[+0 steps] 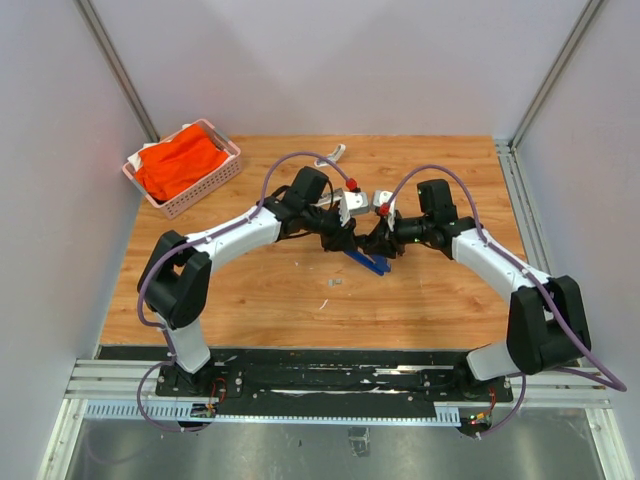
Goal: Unload the staples from the stapler
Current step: Unload the staple at the center of the board.
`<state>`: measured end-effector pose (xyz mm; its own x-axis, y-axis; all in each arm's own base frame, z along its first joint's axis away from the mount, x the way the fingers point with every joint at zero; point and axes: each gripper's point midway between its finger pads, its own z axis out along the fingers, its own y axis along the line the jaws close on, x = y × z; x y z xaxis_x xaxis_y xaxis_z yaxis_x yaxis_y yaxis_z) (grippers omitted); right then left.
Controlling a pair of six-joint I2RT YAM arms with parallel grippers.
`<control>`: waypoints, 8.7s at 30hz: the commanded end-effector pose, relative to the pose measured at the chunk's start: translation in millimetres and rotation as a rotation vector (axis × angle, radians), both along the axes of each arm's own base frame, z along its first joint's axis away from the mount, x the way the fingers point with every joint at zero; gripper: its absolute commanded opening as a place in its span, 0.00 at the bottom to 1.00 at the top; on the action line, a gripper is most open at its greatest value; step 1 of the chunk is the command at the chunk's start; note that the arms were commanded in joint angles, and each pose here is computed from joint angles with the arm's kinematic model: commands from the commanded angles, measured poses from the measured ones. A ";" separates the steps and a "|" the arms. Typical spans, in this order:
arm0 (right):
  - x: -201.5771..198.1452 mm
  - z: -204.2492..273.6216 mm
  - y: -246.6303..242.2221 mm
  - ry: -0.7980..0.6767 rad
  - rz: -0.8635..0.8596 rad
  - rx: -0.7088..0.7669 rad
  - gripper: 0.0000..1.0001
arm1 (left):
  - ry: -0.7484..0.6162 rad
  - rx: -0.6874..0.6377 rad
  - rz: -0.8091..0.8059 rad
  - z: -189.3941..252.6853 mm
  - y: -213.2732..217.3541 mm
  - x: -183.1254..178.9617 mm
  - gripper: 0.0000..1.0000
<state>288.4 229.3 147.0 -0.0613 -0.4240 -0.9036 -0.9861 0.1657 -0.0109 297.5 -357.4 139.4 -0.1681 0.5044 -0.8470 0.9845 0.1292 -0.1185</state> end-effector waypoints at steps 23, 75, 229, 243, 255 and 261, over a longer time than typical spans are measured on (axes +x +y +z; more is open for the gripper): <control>0.8 4.5 32.0 0.094 0.009 0.125 0.46 | -0.095 -0.011 0.090 4.9 -10.1 7.7 0.00; 18.3 -31.4 -114.7 0.160 -0.326 -0.092 0.01 | -0.184 -0.086 0.312 17.2 43.0 40.9 0.00; 79.1 -29.3 -3.2 -0.523 -0.261 -0.406 0.08 | -0.143 -0.248 0.510 104.6 69.0 52.6 0.56; 42.3 -44.7 -3.1 -0.207 -0.019 -0.477 0.06 | -0.237 -0.285 0.658 127.4 139.3 56.3 0.86; -8.3 -57.1 9.5 0.231 0.215 -0.509 0.05 | -0.271 -0.286 0.869 110.2 244.7 54.9 0.95; -28.8 -52.4 15.1 0.411 0.304 -0.487 0.05 | -0.277 -0.288 0.902 101.8 262.3 50.8 0.95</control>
<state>291.2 243.8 75.8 -0.1008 -0.8426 -0.5290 -0.9818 -0.0016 0.1897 352.1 -95.7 232.6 -0.2218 0.0503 -0.9738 0.5042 0.8607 -0.0704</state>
